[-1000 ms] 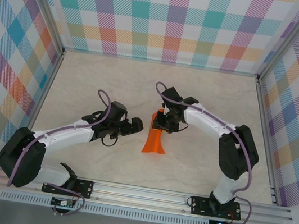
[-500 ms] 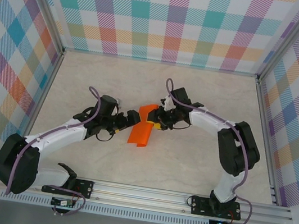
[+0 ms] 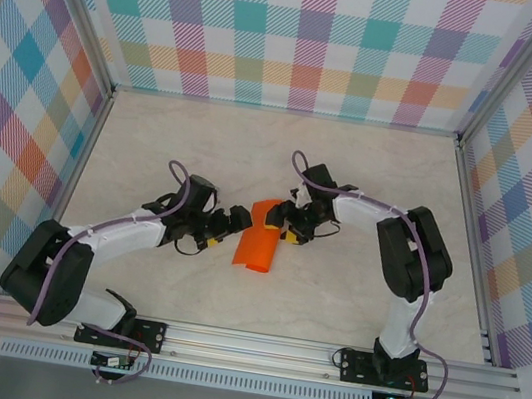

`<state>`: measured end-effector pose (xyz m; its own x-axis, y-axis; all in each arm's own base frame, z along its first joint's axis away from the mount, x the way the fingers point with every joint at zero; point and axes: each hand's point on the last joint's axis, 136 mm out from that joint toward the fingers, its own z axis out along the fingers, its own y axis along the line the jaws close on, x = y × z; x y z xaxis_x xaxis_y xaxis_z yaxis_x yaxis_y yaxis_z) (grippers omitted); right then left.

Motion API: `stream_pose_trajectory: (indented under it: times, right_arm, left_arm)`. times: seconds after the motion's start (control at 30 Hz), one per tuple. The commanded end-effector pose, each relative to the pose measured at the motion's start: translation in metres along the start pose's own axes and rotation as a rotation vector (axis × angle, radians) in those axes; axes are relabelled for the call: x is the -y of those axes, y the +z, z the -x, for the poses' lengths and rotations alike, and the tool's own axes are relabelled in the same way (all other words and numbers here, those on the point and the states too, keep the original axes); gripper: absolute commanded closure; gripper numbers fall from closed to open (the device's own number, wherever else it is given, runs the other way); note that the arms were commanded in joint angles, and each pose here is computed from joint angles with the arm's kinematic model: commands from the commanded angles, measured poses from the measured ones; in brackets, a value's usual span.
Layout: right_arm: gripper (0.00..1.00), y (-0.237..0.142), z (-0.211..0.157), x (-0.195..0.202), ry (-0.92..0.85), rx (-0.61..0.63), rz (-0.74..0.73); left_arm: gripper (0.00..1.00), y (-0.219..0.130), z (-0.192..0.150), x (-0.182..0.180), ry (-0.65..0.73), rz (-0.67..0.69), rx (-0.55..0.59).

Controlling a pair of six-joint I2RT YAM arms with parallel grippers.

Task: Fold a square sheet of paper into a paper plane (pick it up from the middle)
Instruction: First fold in half a square sheet of paper at the center of the table.

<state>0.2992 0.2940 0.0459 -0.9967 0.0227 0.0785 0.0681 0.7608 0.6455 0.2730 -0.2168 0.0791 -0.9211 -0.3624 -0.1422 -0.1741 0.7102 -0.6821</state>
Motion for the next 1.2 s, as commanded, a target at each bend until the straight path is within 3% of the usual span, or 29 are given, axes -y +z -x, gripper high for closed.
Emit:
stream_pose_trajectory:
  times: [0.0, 0.4, 0.83, 1.1, 1.17]
  right_arm:
    - [0.35, -0.021, -0.004, 0.001, -0.016, 0.037, -0.014]
    - [0.34, -0.022, -0.011, 0.016, 0.044, 0.042, 0.013]
    - [0.35, -0.022, -0.01, 0.019, 0.068, 0.047, 0.006]
    - [0.35, -0.024, -0.012, 0.021, 0.08, 0.074, 0.014]
    - [0.35, -0.027, -0.013, 0.022, 0.084, 0.09, 0.017]
  left_arm:
    - [0.02, 0.005, 0.002, 0.015, 0.024, -0.05, -0.022]
    - [0.23, 0.033, -0.005, 0.031, 0.075, -0.081, -0.12]
    - [0.64, 0.045, -0.012, 0.052, 0.121, -0.168, -0.186]
    - [1.0, 0.047, -0.008, 0.047, 0.145, -0.13, -0.174]
    - [1.0, 0.047, -0.006, 0.047, 0.153, -0.117, -0.168]
